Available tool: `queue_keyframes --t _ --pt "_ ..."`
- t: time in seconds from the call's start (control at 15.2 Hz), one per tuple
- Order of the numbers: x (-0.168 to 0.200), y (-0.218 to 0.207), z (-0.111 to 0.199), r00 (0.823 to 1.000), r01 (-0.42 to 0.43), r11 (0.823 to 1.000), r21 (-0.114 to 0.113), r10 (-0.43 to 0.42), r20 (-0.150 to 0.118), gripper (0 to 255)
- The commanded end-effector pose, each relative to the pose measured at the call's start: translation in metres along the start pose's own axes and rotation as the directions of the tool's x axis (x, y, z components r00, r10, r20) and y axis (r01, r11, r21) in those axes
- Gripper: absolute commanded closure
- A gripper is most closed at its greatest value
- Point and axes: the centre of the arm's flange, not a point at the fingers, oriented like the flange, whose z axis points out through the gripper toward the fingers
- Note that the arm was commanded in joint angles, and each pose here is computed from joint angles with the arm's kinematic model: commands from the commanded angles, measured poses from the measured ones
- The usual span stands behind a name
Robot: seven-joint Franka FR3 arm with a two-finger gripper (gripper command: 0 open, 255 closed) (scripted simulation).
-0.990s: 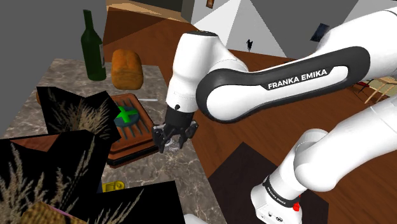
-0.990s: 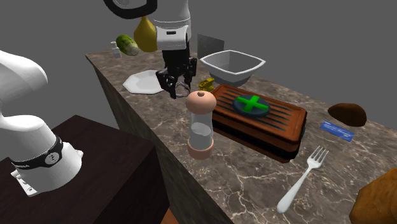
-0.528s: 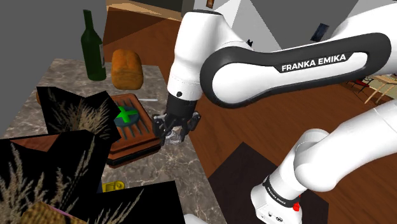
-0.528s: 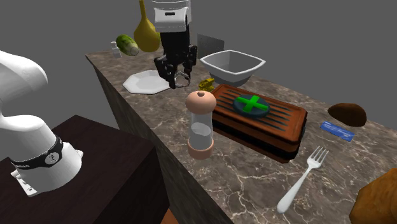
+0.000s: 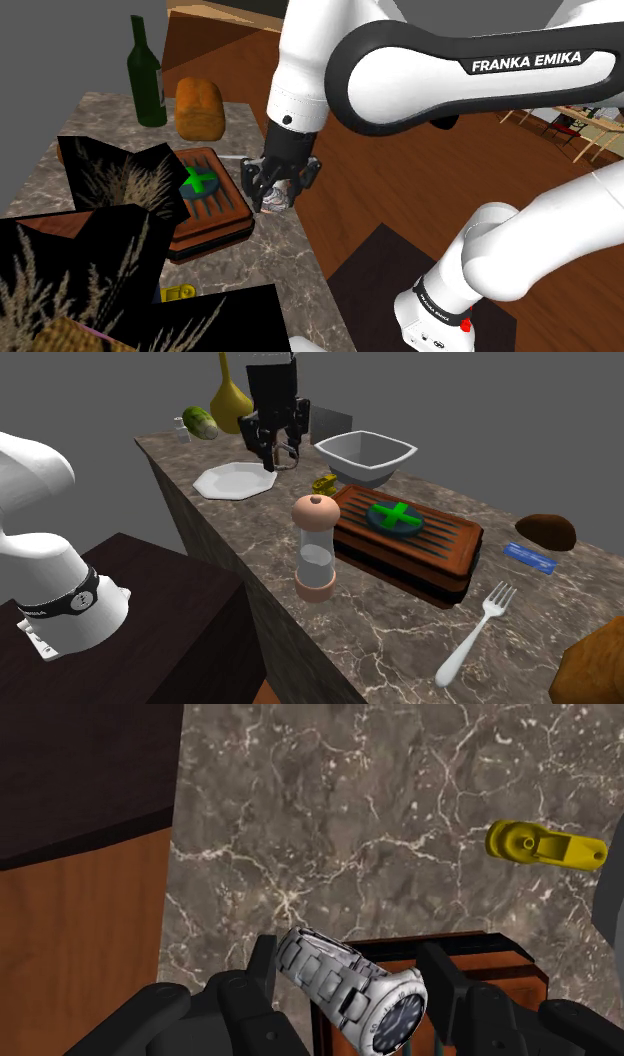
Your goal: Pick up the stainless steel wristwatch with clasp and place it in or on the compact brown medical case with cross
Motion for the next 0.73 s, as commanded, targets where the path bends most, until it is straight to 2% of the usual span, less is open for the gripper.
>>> queue_keyframes --t 0.0,0.07,0.66 --pt "-0.002 0.000 -0.011 1.000 0.000 1.000 0.000 0.000 0.000 255" --pt "-0.002 -0.001 -0.012 1.000 0.000 1.000 0.000 0.000 0.000 255" --pt "0.103 -0.057 -0.010 1.000 0.000 1.000 0.000 0.000 0.000 255"
